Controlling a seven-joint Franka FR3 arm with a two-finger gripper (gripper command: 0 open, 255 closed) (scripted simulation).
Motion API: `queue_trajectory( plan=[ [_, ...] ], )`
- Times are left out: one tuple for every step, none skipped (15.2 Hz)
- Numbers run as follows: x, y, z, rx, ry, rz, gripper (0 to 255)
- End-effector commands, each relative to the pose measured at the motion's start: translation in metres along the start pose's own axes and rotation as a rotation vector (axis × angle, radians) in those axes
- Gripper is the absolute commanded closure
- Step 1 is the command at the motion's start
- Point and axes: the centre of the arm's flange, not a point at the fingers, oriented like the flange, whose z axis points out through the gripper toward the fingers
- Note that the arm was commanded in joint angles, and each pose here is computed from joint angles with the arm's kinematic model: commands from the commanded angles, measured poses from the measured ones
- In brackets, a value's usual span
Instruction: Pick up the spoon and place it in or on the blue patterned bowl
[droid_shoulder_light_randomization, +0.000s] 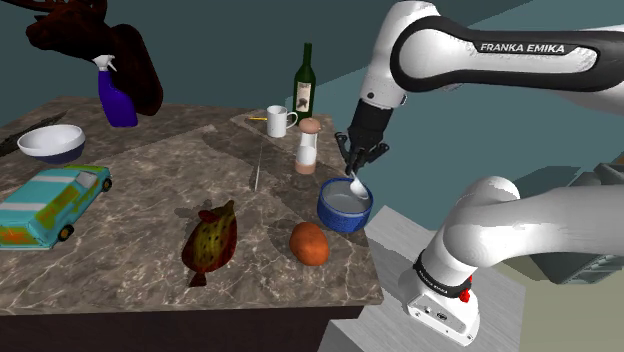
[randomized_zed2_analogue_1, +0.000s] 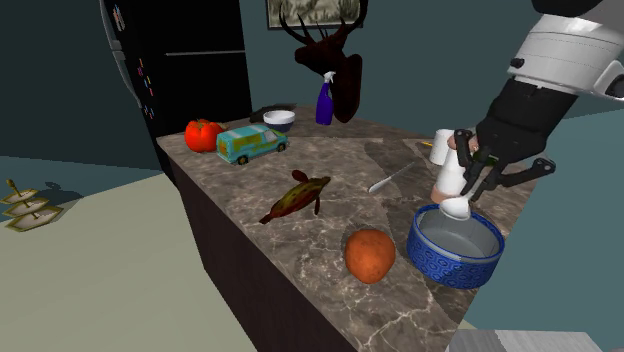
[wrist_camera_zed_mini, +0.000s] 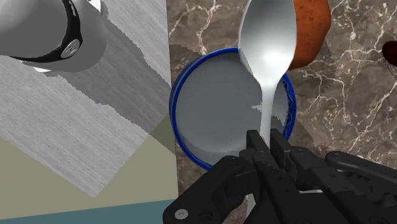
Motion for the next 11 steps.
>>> queue_trajectory(
  plan=[
    [0.002,0.002,0.01,0.0,0.0,0.0,255],
    [0.002,0.003,0.015,0.0,0.0,0.0,255],
    [0.003,0.004,0.02,0.0,0.0,0.0,255],
    [0.004,0.005,0.025,0.0,0.0,0.0,255],
    [0.005,0.006,0.03,0.0,0.0,0.0,255],
    [0.005,0.007,0.036,0.0,0.0,0.0,255],
    [0.006,0.007,0.041,0.0,0.0,0.0,255],
    [0.007,0.008,0.046,0.0,0.0,0.0,255],
    [0.008,0.009,0.053,0.0,0.0,0.0,255],
    [0.008,0.009,0.053,0.0,0.0,0.0,255],
    [0.008,0.009,0.053,0.0,0.0,0.0,255]
  ],
)
